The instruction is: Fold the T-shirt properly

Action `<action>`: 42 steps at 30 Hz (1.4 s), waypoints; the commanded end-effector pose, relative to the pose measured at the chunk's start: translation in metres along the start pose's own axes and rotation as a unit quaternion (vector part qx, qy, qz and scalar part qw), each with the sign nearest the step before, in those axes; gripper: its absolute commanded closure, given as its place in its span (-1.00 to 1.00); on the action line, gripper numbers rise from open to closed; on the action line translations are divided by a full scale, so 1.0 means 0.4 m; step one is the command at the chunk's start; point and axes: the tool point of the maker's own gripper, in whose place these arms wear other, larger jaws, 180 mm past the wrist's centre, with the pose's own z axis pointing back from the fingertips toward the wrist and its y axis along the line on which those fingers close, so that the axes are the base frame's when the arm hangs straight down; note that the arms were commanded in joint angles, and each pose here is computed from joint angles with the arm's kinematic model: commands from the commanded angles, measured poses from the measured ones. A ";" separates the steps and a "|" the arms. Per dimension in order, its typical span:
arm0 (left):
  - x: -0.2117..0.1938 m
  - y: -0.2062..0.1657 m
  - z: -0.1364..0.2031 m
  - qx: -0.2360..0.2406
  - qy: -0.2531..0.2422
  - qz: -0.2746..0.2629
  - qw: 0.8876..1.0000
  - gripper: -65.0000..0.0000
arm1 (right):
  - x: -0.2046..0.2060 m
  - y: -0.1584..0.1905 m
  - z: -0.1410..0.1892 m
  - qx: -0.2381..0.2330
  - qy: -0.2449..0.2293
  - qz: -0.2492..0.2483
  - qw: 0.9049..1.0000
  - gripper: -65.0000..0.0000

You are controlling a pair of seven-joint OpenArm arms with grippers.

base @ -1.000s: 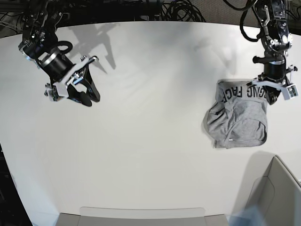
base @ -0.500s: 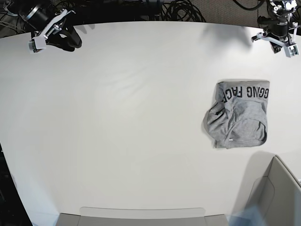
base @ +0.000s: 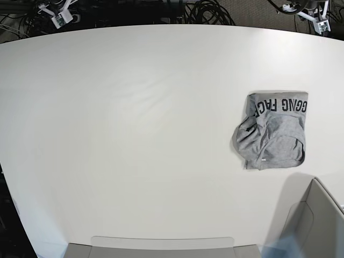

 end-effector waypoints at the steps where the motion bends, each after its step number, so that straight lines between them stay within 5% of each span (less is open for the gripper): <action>1: -0.007 -0.017 0.007 -0.012 0.002 -0.010 1.000 1.00 | 0.000 0.039 -0.006 0.024 -0.002 0.009 1.000 0.91; 6: -0.061 -0.075 -0.005 -0.042 0.032 -0.019 0.998 1.00 | -0.097 0.109 -0.082 0.075 0.067 0.019 0.995 0.96; 13: -0.198 -0.041 -0.098 -0.015 0.114 -0.003 0.993 1.00 | -0.274 0.100 -0.183 0.117 0.166 0.006 0.979 0.96; 19: -0.348 -0.081 -0.215 -0.012 0.207 -0.012 0.978 1.00 | -0.403 0.094 -0.271 0.155 0.264 0.038 0.951 0.96; 24: -0.432 -0.073 -0.293 0.013 0.250 -0.021 0.968 1.00 | -0.508 0.012 -0.339 0.112 0.305 -0.033 0.945 0.96; 30: -0.519 -0.085 -0.344 0.022 0.270 -0.080 0.959 1.00 | -0.558 -0.051 -0.369 0.066 0.314 -0.045 0.946 0.96; 42: -0.532 -0.006 -0.444 0.093 0.220 -0.158 0.958 1.00 | -0.470 -0.241 -0.464 -0.096 0.271 -0.064 0.956 0.96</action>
